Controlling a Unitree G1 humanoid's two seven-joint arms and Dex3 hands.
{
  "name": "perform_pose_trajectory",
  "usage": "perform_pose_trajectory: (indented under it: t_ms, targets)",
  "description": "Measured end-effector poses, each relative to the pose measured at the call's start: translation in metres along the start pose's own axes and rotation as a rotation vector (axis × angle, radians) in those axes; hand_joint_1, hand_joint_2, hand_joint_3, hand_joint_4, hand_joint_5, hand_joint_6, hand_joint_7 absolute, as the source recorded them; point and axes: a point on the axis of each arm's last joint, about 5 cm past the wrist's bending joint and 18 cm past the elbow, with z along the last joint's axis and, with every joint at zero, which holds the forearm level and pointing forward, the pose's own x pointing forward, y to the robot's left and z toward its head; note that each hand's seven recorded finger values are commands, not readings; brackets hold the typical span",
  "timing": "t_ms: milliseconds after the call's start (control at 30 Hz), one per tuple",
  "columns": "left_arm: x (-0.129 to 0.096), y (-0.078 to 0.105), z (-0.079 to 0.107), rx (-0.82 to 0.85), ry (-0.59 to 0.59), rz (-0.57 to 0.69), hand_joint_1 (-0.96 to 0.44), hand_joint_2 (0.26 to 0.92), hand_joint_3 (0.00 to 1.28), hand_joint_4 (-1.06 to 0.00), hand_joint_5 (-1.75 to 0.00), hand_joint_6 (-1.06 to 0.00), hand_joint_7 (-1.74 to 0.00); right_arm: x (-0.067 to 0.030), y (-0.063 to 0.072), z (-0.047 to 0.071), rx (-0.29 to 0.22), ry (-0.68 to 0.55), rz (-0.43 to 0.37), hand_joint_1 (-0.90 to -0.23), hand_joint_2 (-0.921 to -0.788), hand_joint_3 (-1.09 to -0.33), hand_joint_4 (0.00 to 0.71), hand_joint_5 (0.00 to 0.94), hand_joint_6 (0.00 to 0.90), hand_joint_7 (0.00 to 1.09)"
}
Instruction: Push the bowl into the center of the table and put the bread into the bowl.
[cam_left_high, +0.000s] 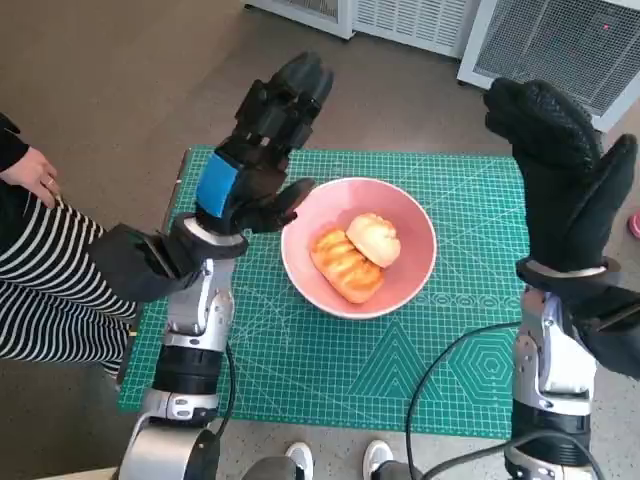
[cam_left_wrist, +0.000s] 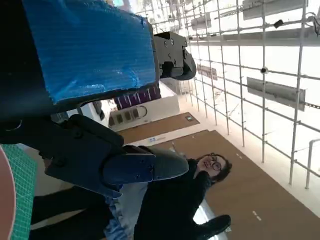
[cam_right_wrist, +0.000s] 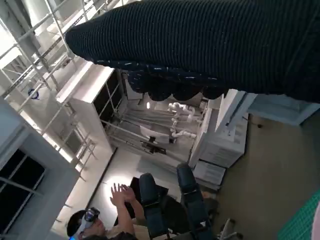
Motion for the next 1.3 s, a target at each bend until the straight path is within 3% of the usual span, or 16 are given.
perform_pose_trajectory:
  t_ms: [1300]
  targets:
    - [-0.0060, -0.0048, -0.0053, -0.034, -0.007, 0.016, -0.66, 0.921, 0.37, -0.09, -0.08, 0.00, -0.47, -0.0076, -0.0002, 0.0006, -0.043, 0.017, 0.010, -0.673, -0.921, -0.701, 0.136, 0.001, 0.060, 0.47]
